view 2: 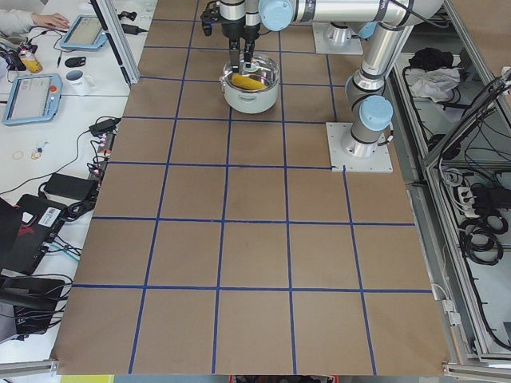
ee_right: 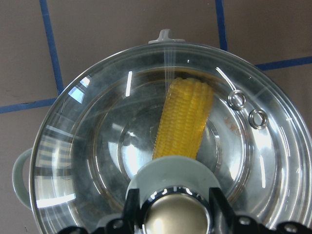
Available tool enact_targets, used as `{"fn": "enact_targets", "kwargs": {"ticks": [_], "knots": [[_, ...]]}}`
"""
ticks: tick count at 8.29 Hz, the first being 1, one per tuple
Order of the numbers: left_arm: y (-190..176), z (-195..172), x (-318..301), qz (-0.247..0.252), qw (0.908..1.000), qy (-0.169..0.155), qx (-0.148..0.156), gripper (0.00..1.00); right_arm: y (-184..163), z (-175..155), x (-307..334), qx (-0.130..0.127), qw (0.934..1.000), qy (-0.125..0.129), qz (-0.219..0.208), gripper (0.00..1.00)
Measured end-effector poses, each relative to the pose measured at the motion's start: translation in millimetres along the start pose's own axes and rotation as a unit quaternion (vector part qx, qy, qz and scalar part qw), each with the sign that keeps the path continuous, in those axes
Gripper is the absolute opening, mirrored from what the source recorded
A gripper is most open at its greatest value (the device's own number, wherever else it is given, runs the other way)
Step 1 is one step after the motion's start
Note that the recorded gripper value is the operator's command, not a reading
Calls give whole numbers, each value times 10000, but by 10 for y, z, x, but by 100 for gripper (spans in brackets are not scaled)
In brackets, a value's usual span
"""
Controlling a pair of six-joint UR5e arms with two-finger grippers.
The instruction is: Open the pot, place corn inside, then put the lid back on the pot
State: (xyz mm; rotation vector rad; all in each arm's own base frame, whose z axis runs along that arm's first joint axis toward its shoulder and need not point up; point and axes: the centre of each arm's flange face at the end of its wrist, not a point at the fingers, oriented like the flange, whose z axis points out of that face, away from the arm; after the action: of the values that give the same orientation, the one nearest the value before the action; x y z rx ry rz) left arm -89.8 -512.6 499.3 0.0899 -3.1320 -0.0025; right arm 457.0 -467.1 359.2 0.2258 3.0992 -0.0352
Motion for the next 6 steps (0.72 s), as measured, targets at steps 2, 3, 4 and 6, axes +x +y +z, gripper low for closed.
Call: {"fn": "enact_targets", "kwargs": {"ticks": [2, 3, 4, 6], "knots": [[1, 1, -2, 0, 10000, -10, -2, 100, -3, 6, -1, 5, 10000, 4, -3, 9], [1, 0, -2, 0, 10000, -12, -2, 100, -4, 16, 0, 4, 10000, 15, -6, 9], [2, 1, -3, 3, 10000, -15, -3, 100, -5, 17, 3, 11, 10000, 28, -7, 9], [18, 14, -4, 4, 10000, -19, -16, 100, -7, 23, 5, 15, 10000, 43, -7, 9]]}}
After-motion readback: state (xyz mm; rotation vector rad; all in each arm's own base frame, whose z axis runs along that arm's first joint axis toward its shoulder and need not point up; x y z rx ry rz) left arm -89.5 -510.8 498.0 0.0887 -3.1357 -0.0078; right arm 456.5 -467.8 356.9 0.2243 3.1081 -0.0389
